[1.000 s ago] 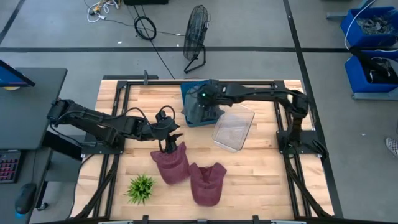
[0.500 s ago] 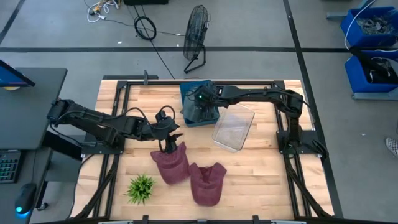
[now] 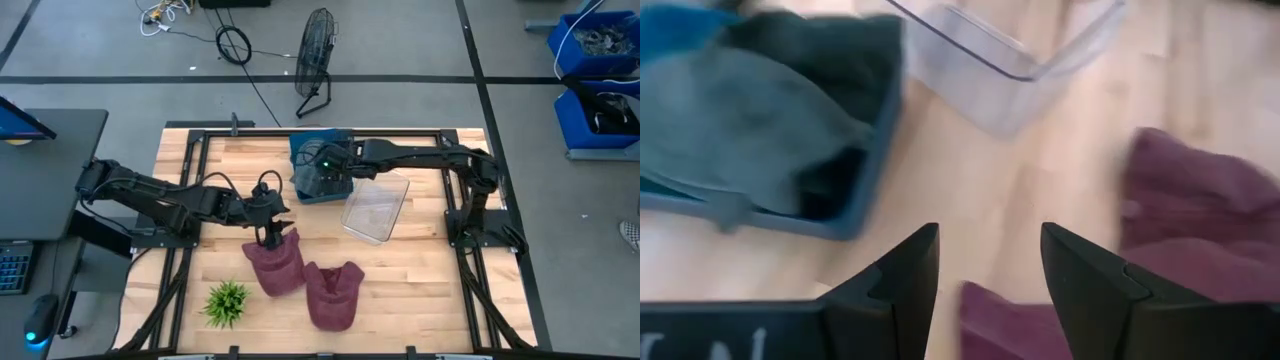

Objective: Pick & Place hat
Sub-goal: Put the red cap into the transparent bin

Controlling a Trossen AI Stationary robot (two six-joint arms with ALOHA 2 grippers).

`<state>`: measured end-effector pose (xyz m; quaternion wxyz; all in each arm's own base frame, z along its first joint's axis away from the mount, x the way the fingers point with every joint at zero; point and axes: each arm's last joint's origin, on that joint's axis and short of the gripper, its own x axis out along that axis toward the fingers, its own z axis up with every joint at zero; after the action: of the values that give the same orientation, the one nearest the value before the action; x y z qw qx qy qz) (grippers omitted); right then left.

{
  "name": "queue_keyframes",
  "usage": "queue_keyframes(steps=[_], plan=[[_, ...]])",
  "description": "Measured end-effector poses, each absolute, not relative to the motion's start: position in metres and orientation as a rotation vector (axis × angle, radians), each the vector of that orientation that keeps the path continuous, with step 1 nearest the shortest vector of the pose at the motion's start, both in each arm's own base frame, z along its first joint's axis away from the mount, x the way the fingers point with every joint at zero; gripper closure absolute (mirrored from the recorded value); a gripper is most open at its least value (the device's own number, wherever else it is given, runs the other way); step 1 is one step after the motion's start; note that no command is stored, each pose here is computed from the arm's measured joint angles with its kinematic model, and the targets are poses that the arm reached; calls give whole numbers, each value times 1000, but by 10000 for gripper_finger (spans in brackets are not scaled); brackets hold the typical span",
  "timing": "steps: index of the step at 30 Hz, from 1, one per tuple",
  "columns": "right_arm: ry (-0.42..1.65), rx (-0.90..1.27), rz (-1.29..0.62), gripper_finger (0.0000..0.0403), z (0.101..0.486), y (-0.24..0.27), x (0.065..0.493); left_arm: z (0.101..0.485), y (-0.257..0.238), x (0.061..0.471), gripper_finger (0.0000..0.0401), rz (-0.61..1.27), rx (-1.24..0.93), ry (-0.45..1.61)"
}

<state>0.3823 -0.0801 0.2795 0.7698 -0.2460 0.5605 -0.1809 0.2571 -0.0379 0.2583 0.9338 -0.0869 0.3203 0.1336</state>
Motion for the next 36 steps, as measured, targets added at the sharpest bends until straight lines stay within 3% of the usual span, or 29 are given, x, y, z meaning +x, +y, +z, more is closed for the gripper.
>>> queue_keyframes(steps=[9,16,24,36], plan=[[1110,-524,-323,186,342,-27,347,254,-57,251,220,131,-347,748],[1032,-211,68,197,361,24,316,253,-72,246,220,115,-341,754],[993,-236,378,197,325,101,313,252,-73,245,220,119,-331,767],[683,-85,526,197,233,159,318,252,-73,245,220,126,-328,765]])
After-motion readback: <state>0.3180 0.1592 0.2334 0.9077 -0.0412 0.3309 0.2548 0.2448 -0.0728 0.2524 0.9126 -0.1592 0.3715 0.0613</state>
